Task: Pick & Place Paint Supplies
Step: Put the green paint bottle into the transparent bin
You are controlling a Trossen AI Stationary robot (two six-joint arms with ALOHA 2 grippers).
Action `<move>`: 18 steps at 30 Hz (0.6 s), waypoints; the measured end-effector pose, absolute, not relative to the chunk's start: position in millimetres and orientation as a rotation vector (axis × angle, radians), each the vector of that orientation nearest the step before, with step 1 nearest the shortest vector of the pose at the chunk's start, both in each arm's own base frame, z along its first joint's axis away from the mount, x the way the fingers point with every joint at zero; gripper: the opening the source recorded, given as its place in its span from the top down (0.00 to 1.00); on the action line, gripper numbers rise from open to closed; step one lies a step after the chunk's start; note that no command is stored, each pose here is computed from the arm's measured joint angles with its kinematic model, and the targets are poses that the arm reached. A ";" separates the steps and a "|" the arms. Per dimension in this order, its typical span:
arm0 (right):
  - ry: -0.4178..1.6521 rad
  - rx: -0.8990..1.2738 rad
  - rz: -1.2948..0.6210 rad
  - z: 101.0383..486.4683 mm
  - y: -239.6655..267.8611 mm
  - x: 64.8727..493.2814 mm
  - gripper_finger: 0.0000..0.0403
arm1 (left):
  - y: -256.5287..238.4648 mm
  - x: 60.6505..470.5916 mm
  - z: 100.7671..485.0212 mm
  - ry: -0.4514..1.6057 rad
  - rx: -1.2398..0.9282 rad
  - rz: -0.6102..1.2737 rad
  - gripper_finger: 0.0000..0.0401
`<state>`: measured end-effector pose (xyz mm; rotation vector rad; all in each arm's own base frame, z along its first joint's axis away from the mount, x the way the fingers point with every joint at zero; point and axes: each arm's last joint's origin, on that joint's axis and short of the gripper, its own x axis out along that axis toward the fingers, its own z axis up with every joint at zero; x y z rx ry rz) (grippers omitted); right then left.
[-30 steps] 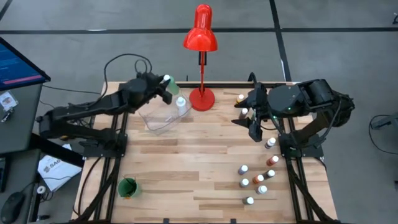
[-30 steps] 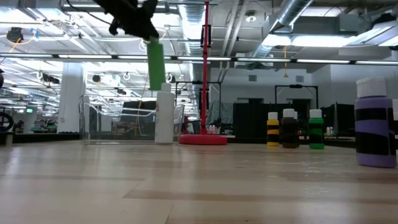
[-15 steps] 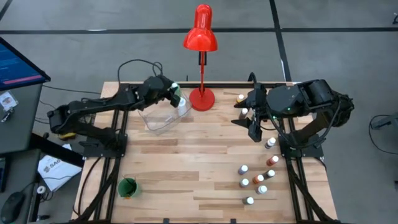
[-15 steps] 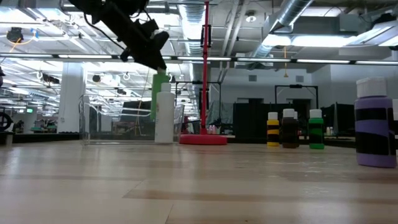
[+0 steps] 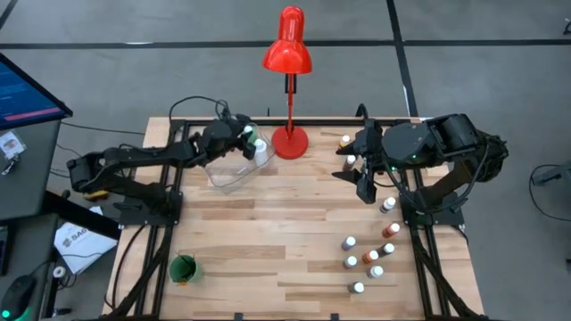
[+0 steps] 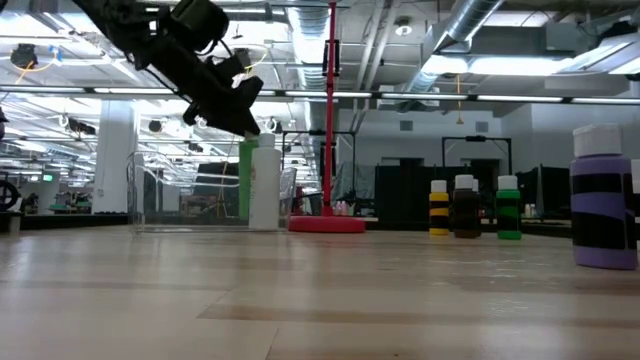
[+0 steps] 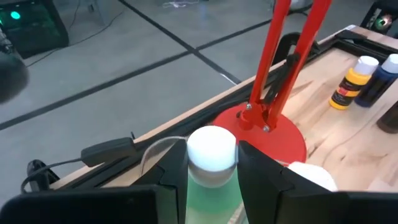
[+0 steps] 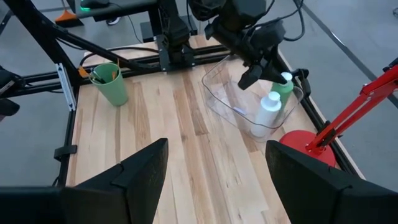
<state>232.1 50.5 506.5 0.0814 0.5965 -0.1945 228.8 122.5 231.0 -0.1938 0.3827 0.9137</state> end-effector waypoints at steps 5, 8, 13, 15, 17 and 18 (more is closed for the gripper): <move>0.597 0.079 -0.194 506.5 50.4 232.2 0.34 | 121.7 226.3 224.1 0.392 -0.190 0.921 0.77; 0.597 0.079 -0.194 506.5 50.3 232.2 0.34 | 120.9 224.8 219.3 0.375 -0.190 0.918 0.77; 0.597 0.078 -0.194 506.5 50.3 232.2 0.34 | 120.3 224.1 216.4 0.355 -0.185 0.906 0.77; 0.597 0.078 -0.194 506.5 50.3 232.2 0.34 | 120.3 224.1 216.5 0.368 -0.158 0.900 0.77; 0.597 0.079 -0.195 506.5 50.2 232.2 0.34 | 120.3 224.1 216.4 0.374 -0.146 0.899 0.77; 0.597 0.079 -0.195 506.5 50.2 232.2 0.34 | 120.3 224.1 216.5 0.373 -0.147 0.899 0.77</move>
